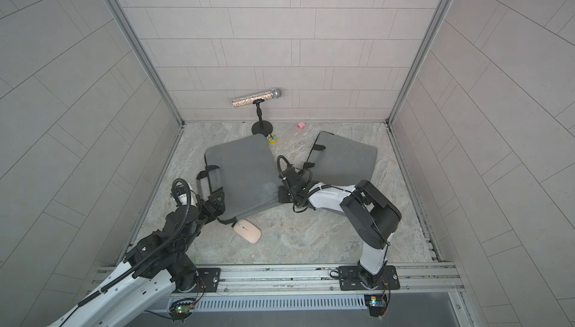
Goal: Put the mouse into the laptop bag
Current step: Adjust the zippered laptop bag at the center of the board.
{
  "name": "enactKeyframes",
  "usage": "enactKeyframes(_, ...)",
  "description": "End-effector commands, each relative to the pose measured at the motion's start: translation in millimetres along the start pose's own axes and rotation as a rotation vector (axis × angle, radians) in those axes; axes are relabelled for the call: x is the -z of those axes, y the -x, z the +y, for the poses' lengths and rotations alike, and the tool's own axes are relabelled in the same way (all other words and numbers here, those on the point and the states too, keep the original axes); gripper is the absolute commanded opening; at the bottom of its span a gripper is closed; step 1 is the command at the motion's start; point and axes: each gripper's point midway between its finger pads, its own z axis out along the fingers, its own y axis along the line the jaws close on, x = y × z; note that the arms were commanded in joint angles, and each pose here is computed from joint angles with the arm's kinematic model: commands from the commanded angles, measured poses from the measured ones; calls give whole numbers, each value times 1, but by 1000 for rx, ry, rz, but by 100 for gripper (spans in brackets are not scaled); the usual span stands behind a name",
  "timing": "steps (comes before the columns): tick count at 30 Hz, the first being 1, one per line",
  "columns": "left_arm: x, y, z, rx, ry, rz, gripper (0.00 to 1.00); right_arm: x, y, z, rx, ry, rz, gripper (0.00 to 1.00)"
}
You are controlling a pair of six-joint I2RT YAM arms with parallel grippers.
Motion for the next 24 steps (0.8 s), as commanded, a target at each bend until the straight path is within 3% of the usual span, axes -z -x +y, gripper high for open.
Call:
enactKeyframes(1,-1,0,-15,23,-52,27,100,17,17,-43,13,-131,-36,6)
enactKeyframes(6,-10,-9,-21,6,-52,73,100,44,36,-51,33,-170,-74,45)
enactKeyframes(10,-23,-19,-27,-7,-47,119,100,63,34,-40,52,-145,-112,60)
enactKeyframes(19,-74,-48,9,53,127,289,88,70,-11,15,96,17,-158,63)
enactKeyframes(24,-97,-50,43,137,185,324,83,48,-40,55,133,100,-111,49)
